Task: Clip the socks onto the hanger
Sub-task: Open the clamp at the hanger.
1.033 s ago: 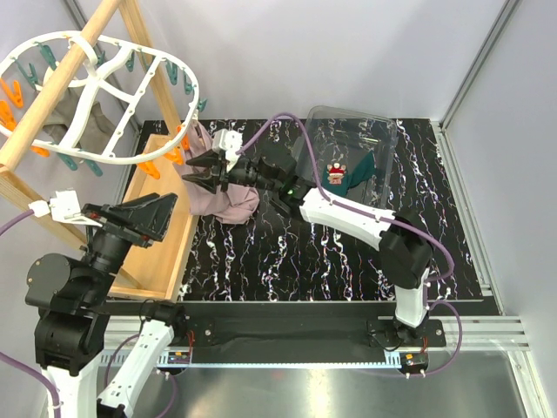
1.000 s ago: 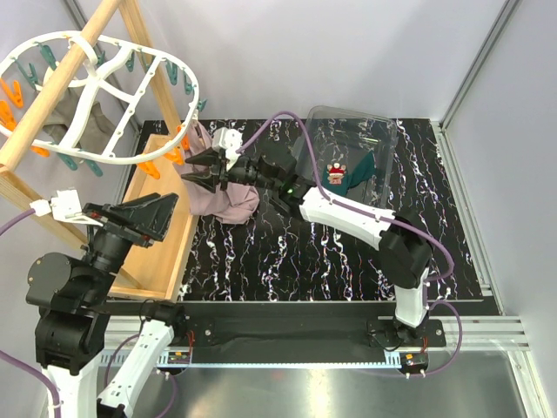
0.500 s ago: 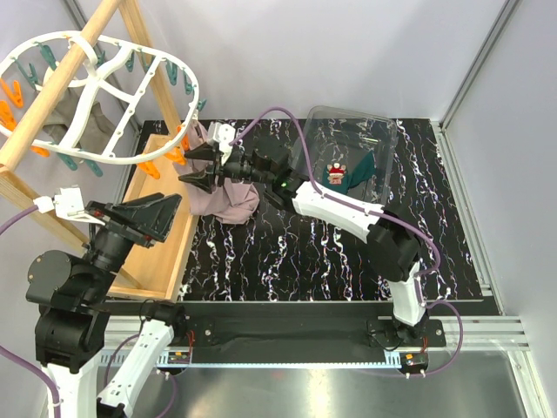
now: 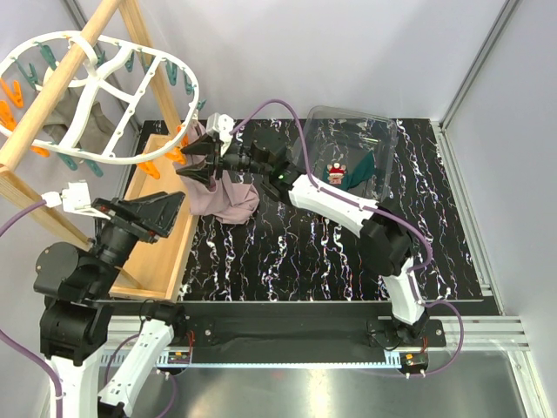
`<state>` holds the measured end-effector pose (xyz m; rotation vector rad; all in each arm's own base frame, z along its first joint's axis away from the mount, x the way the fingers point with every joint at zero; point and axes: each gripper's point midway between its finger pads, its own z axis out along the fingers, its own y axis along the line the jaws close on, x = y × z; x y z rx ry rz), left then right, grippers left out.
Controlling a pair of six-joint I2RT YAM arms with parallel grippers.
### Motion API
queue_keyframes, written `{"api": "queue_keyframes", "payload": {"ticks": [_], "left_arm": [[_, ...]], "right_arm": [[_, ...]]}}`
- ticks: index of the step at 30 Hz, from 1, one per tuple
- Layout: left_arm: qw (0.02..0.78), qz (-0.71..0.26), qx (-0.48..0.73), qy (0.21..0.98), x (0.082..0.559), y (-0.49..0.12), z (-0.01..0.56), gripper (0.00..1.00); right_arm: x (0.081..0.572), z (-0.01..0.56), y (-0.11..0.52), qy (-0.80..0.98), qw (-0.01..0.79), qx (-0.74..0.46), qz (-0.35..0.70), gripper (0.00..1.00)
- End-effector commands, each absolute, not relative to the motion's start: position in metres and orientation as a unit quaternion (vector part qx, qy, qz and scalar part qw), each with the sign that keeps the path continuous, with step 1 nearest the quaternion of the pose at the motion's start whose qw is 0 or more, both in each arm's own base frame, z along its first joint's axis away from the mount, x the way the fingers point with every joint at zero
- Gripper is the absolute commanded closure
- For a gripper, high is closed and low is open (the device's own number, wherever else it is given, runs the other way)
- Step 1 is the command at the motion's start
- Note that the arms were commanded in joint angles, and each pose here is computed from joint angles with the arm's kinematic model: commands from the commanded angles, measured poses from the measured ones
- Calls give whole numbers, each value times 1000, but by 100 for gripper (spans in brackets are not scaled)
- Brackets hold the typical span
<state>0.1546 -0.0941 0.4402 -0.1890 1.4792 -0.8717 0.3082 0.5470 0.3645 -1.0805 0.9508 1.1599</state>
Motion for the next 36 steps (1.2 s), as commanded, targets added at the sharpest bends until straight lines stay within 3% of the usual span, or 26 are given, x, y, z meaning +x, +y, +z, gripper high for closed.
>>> {"api": "queue_keyframes", "payload": {"ticks": [1,5,9,15,19,20,21,36], "left_arm": [[649,-381,-104,651,167,-92,445,30],[636,-371,-120,666,177,-90,442,30],[628,-359,-138,677,188,-87,443,30],[618,-349,-144,689,197,-88,446,30],[617,-341,-154,692,199,-84,444,30],[618,-338,-159,692,199,-82,445,30],[618,-331,-167,694,201,-79,443,30],[615,-270,-222,707,247,-63,432,33]], "right_arm": [[302,382,549,382,604,-467,520,38],[301,382,550,387,597,-461,531,43],[299,386,550,384,593,-458,539,56],[298,391,550,383,593,-451,546,61],[299,394,549,385,591,-447,550,79],[298,394,549,387,589,-447,551,93],[298,394,549,391,587,-447,550,99],[271,430,515,456,539,-439,555,100]]}}
